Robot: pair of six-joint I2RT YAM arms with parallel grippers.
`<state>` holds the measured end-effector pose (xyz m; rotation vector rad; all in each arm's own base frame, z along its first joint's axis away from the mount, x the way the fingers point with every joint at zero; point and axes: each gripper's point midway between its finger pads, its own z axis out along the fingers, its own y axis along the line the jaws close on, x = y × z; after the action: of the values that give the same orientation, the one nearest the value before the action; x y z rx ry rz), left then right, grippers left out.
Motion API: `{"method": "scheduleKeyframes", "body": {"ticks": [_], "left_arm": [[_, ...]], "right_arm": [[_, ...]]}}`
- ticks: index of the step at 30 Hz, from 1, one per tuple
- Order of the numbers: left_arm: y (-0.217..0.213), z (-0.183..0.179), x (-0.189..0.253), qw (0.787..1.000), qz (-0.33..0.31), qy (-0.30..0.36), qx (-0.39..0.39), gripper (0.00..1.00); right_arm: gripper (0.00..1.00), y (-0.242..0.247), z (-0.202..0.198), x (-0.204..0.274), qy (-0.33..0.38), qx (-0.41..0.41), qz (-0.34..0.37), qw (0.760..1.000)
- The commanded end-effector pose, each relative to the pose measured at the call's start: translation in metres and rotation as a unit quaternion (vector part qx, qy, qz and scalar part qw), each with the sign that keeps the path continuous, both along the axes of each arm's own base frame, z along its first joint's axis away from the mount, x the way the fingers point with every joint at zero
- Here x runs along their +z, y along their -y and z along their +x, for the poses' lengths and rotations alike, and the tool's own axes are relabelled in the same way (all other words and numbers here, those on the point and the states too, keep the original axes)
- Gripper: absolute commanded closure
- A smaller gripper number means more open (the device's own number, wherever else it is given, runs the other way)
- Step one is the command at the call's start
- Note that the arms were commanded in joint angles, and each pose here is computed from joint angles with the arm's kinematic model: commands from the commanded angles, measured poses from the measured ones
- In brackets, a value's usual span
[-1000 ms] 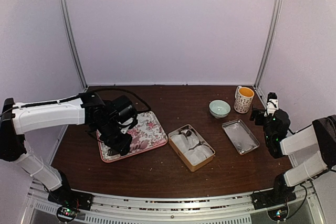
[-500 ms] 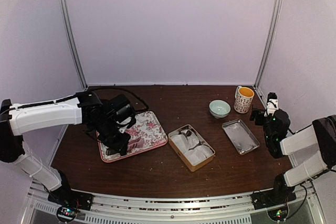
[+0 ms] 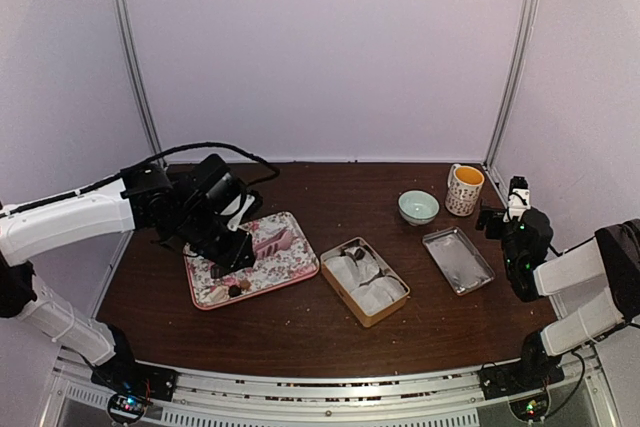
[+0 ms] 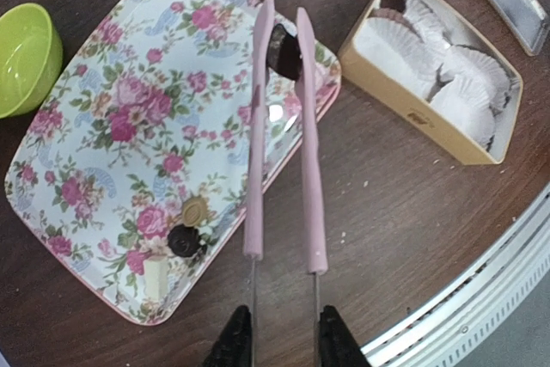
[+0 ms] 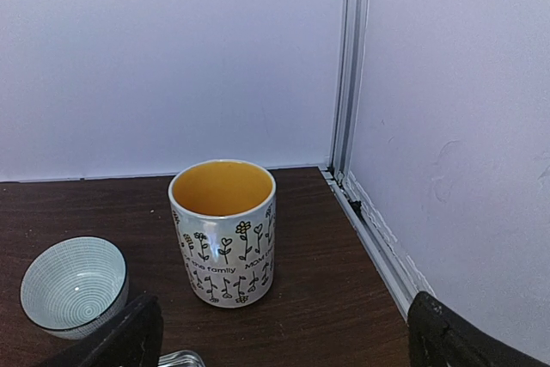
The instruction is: Pack the chocolate
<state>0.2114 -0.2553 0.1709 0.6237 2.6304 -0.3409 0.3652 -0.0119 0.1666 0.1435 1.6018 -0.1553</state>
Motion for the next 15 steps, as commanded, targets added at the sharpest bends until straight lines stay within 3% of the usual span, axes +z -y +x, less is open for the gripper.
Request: {"method": "scheduleKeyframes", "body": {"ticks": [1,7,15], "left_arm": [[0.048,0.013,0.031,0.993,-0.105,0.034,-0.044,0.75],[0.092,0.015,0.029,0.987,-0.137,0.034,-0.071,0.76],[0.118,0.013,0.006,0.985,-0.148,0.008,-0.09,0.76]], "right_arm": [[0.0,0.002,0.003,0.007,0.01,-0.002,0.002,1.0],[0.0,0.002,0.003,0.007,0.01,-0.002,0.002,1.0],[0.0,0.002,0.003,0.007,0.01,-0.002,0.002,1.0]]}}
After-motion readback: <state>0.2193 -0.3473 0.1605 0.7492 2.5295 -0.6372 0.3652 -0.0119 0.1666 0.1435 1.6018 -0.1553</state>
